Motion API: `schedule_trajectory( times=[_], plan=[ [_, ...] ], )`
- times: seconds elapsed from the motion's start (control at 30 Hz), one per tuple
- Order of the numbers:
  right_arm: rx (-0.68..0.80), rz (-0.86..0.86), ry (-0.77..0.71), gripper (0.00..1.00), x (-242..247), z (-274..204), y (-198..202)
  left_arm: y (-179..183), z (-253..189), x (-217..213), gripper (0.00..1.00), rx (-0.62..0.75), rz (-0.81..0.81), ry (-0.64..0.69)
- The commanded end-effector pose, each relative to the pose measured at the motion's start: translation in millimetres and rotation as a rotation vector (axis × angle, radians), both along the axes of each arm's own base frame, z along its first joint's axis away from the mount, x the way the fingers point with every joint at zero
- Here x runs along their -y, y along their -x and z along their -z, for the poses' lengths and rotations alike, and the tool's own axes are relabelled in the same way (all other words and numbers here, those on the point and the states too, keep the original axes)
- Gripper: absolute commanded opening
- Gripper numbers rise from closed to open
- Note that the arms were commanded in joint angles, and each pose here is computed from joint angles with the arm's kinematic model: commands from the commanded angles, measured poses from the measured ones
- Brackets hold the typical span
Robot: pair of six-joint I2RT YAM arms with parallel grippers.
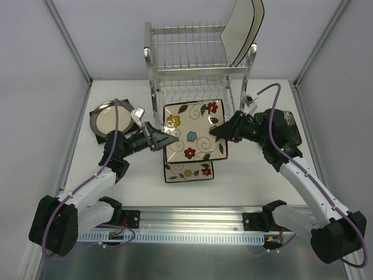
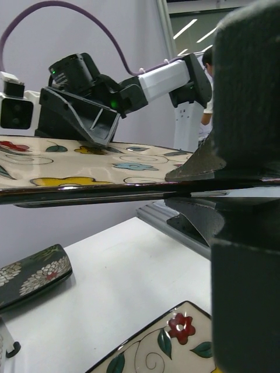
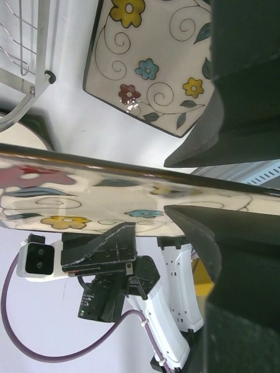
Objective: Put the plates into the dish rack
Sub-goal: Pass the plate from the right arm to the left, then pass the plate from the left arm to the right
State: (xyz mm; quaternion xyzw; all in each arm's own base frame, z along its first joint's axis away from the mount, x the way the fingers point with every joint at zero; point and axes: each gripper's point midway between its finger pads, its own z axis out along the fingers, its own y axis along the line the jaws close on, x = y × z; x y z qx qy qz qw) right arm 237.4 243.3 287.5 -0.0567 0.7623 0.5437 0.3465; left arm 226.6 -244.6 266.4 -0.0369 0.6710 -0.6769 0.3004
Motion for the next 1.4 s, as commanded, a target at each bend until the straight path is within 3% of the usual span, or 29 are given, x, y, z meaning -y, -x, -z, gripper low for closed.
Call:
schedule_trajectory(
  times=[0.0,0.2,0.37,0.43,0.53,0.73,0.77,1.1,1.37],
  plan=[
    [0.103,-0.047,-0.040,0.35,-4.5,-30.6,-2.9,24.4,-72.4,-6.3,0.00,0.307,0.028,0.124],
    [0.108,-0.088,-0.049,0.28,-6.8,-36.2,1.0,23.1,-67.9,-5.3,0.00,0.310,0.031,0.111],
    [0.110,-0.116,-0.042,0.13,-4.6,-40.2,5.9,20.8,-58.5,-3.0,0.00,0.310,0.039,0.077],
    [0.109,-0.123,-0.031,0.01,-3.6,-40.6,7.9,19.8,-55.3,-2.7,0.00,0.310,0.039,0.063],
    [0.121,-0.133,-0.021,0.01,-2.1,-45.9,11.5,17.8,-47.7,-1.7,0.00,0.304,0.038,0.029],
    [0.177,-0.123,-0.015,0.00,2.8,-67.3,18.6,13.8,-35.7,-2.2,0.39,0.298,0.022,-0.028],
    [0.185,-0.124,-0.016,0.01,3.3,-70.7,19.5,14.0,-35.6,-2.3,0.49,0.309,0.019,-0.034],
    [0.362,-0.051,0.010,0.01,15.2,-133.7,20.2,8.7,-29.1,-10.5,0.96,0.314,-0.052,-0.128],
    [0.601,0.163,0.058,0.01,40.6,-214.2,1.4,7.0,-8.1,-42.9,0.99,0.332,-0.218,-0.352]
  ],
)
